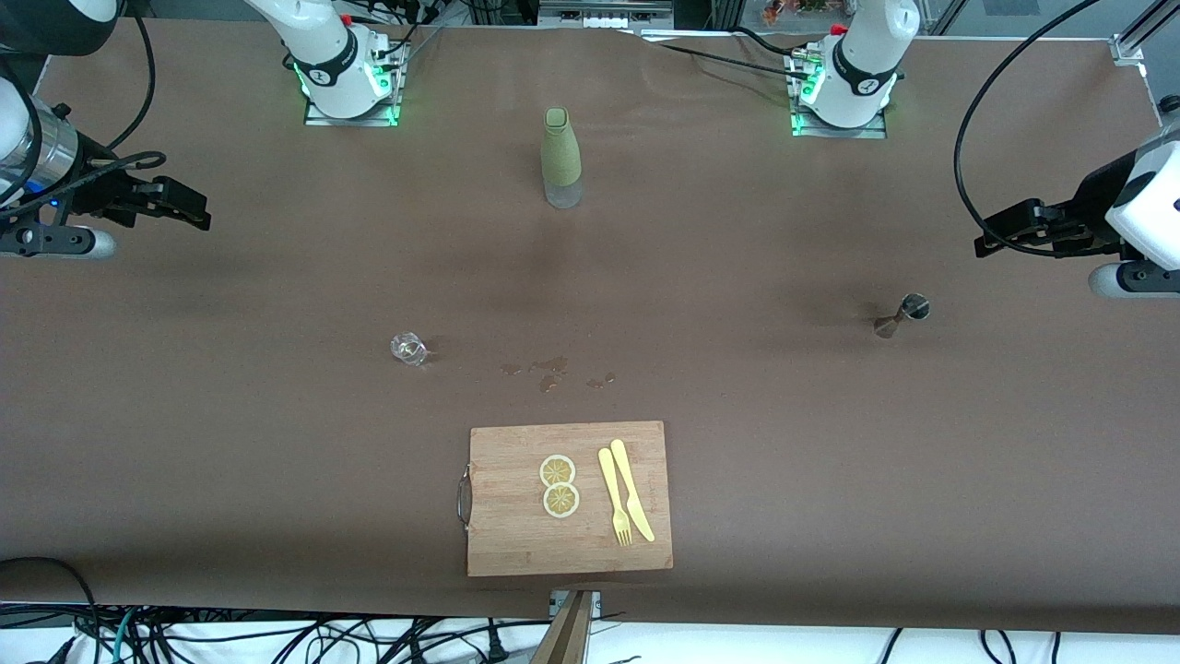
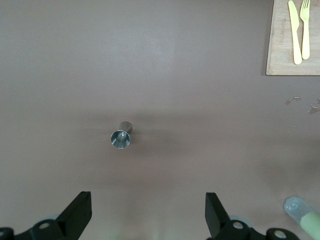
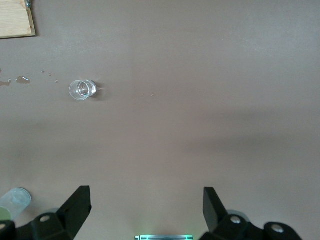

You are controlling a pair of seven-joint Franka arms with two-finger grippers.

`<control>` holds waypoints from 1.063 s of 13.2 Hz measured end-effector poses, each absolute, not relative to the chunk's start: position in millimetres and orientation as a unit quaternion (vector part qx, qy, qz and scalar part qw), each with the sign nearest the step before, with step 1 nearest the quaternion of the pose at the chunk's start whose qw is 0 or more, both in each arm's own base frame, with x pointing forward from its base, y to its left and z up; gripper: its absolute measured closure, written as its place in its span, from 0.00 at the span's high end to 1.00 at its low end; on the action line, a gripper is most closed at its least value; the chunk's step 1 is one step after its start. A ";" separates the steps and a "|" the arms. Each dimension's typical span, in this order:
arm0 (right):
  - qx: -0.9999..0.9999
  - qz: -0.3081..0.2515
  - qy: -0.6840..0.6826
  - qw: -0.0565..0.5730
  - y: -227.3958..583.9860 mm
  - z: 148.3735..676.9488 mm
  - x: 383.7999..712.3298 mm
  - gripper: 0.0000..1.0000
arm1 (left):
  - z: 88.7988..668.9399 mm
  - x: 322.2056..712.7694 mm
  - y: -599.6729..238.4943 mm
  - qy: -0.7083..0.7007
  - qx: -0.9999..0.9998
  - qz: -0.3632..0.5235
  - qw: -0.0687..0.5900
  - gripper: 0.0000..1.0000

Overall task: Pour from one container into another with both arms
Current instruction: 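Move the right gripper toward the glass while the left gripper approaches the jigger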

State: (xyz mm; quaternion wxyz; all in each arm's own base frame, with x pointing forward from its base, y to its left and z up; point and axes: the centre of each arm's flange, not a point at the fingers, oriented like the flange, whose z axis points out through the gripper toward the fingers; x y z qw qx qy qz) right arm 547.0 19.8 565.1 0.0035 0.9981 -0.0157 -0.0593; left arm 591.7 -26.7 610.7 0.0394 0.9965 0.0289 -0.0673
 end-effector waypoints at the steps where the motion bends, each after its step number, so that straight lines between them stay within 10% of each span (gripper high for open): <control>1: 0.998 -0.060 -0.016 0.003 19.8 565.0 547.0 1.00 | 610.6 591.4 -26.7 0.029 0.997 -0.068 0.039 1.00; 14: 0.997 -0.070 0.011 0.001 20.8 557.1 549.2 1.00 | 593.6 593.7 13.0 -0.035 0.995 -0.079 0.048 1.00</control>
